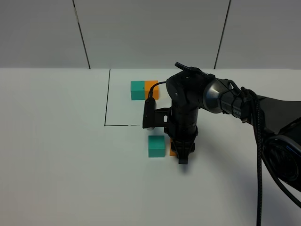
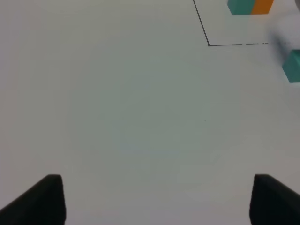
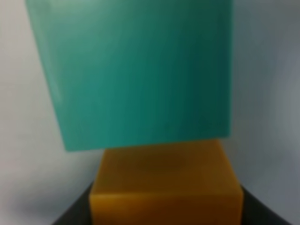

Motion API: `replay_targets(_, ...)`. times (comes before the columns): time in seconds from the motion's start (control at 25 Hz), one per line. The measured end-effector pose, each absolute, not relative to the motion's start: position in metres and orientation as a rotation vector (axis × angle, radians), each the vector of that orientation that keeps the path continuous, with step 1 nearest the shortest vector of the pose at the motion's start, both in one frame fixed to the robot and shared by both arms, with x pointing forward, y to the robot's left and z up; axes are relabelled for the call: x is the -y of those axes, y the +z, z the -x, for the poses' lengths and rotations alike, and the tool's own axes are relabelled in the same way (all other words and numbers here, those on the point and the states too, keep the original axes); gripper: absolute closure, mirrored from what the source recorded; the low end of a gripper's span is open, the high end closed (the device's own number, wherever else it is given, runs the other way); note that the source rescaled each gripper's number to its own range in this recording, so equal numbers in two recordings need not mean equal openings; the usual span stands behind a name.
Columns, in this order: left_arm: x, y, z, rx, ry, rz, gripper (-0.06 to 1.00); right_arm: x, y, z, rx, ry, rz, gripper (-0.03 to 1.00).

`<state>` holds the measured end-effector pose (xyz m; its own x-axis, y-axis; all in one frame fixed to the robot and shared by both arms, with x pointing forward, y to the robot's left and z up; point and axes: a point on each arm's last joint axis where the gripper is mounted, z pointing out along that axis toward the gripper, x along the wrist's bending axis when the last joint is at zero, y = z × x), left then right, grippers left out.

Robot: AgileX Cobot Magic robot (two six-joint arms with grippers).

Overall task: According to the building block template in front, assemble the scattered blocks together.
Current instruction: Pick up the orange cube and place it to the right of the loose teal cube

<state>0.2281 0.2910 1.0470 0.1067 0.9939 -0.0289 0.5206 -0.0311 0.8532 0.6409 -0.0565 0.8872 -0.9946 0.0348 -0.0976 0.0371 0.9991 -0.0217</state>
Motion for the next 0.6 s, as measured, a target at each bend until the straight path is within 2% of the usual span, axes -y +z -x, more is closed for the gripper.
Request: replay_targets(0.6,-0.2910,1.0470,-0.2281,-1.507,0.814,-1.650,0.27,0.0553,0.8849,-0.6412,-3.051,-0.027,-0.045,0.97)
